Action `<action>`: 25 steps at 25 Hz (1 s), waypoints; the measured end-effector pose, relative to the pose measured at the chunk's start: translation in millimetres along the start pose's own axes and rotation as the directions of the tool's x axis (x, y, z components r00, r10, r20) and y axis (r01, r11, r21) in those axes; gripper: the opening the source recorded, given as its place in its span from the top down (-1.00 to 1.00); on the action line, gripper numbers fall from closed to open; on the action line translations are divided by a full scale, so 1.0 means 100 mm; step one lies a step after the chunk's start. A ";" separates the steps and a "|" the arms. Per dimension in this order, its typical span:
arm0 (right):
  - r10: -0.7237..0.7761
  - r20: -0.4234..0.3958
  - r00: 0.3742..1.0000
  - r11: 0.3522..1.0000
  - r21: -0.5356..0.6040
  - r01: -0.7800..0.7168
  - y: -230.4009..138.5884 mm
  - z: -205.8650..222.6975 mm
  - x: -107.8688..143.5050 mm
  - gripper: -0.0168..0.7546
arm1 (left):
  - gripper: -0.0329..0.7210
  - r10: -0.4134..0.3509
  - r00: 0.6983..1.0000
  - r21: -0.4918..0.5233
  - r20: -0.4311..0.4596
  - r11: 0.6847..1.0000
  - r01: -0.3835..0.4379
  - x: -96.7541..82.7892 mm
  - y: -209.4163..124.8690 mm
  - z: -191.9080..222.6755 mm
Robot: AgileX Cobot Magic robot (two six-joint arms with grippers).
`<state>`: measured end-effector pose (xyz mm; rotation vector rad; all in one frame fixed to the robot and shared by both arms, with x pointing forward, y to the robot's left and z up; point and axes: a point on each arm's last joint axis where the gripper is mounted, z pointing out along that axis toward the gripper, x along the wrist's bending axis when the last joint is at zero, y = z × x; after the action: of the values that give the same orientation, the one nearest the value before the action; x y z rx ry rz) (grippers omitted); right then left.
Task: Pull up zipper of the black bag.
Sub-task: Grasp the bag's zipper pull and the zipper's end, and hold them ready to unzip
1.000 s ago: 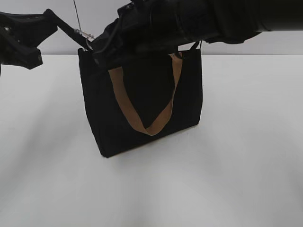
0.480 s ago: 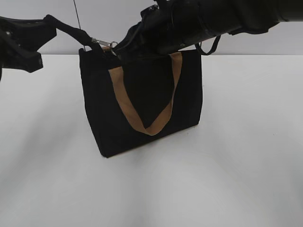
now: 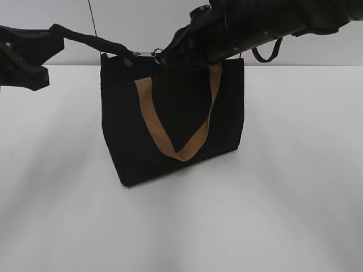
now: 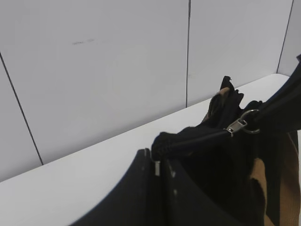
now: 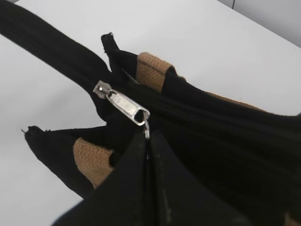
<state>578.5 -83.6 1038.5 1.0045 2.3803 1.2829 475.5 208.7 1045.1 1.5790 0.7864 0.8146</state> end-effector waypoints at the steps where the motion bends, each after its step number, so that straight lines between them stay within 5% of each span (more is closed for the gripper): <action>1: 0.003 0.001 1.000 1.000 0.001 -0.003 0.00 0.00 -0.02 0.99 | 0.87 0.002 1.000 -0.002 -0.002 1.000 -0.002 0.00 0.01 -0.01; 25: 0.112 0.075 0.991 0.994 -0.007 -0.111 -0.05 -0.12 -0.37 0.99 | 0.87 -0.001 1.000 0.004 -0.018 1.000 0.001 0.01 0.03 -0.04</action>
<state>597.5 -118.0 1037.9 1.1787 2.2945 1.2621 473.1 211.3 1048.8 1.5765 0.8023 0.8286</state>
